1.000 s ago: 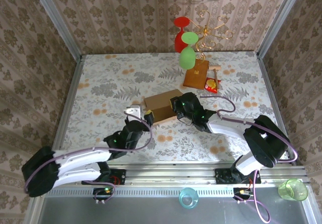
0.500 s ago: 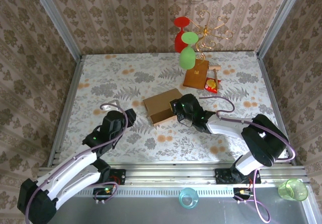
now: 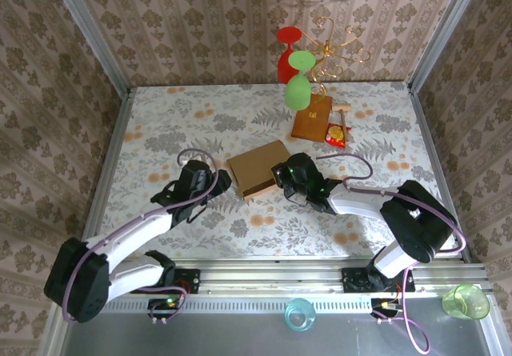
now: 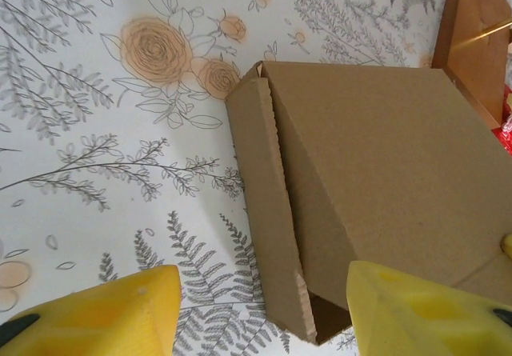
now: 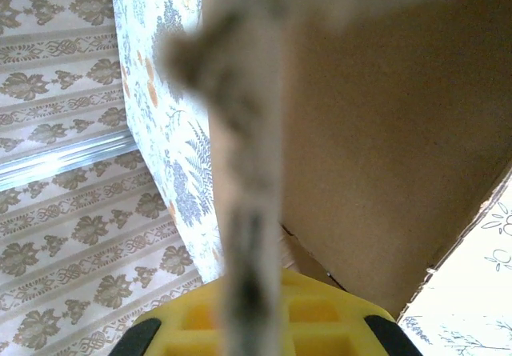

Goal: Fold the paper box

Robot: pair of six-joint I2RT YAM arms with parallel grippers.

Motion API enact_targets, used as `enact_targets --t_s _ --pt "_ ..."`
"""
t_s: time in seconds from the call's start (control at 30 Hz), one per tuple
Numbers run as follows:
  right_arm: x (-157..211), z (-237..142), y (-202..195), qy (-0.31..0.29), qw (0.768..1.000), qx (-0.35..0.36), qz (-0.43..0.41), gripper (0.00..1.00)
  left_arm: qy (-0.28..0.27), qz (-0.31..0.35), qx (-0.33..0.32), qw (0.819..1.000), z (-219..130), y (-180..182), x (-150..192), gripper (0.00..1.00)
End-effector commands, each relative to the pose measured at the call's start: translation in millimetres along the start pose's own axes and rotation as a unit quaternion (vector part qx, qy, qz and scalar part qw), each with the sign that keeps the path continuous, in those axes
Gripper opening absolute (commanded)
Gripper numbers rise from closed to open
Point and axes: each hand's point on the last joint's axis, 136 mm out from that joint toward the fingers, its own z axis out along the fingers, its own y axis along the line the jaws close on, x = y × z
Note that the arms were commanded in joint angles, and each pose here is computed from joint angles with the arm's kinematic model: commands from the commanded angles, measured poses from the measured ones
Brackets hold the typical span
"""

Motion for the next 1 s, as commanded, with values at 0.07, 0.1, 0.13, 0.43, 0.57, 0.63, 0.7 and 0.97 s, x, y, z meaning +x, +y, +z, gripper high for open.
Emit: enact_targets --t_s 0.07,0.1,0.13,0.43,0.57,0.63,0.7,0.97 --pt "-3 0 -24 -0.004 0.999 0.042 -0.025 0.07 0.031 -0.031 0.045 0.998 21 -27 -7 0.57" --pt "-3 1 -25 -0.002 0.999 0.044 -0.025 0.07 0.035 -0.031 0.047 0.998 27 -28 -6 0.57" --pt "-2 2 -25 0.000 0.999 0.044 -0.025 0.06 0.038 -0.033 0.050 0.997 31 -29 -6 0.57" --pt "0 2 -30 0.005 0.998 0.051 -0.028 0.06 0.072 -0.045 0.060 0.995 64 -30 9 0.46" --pt "-1 2 -35 0.006 0.998 0.059 -0.029 0.07 0.076 -0.050 0.064 0.994 73 -28 13 0.36" --pt "-1 3 -38 0.007 0.998 0.062 -0.030 0.07 0.080 -0.051 0.060 0.994 77 -24 17 0.32" --pt "0 3 -42 0.009 0.997 0.067 -0.031 0.07 0.083 -0.053 0.055 0.994 79 -19 20 0.29" --pt "-3 -7 -48 0.008 0.994 0.085 -0.064 0.27 0.088 -0.047 0.032 0.994 84 -5 28 0.19"
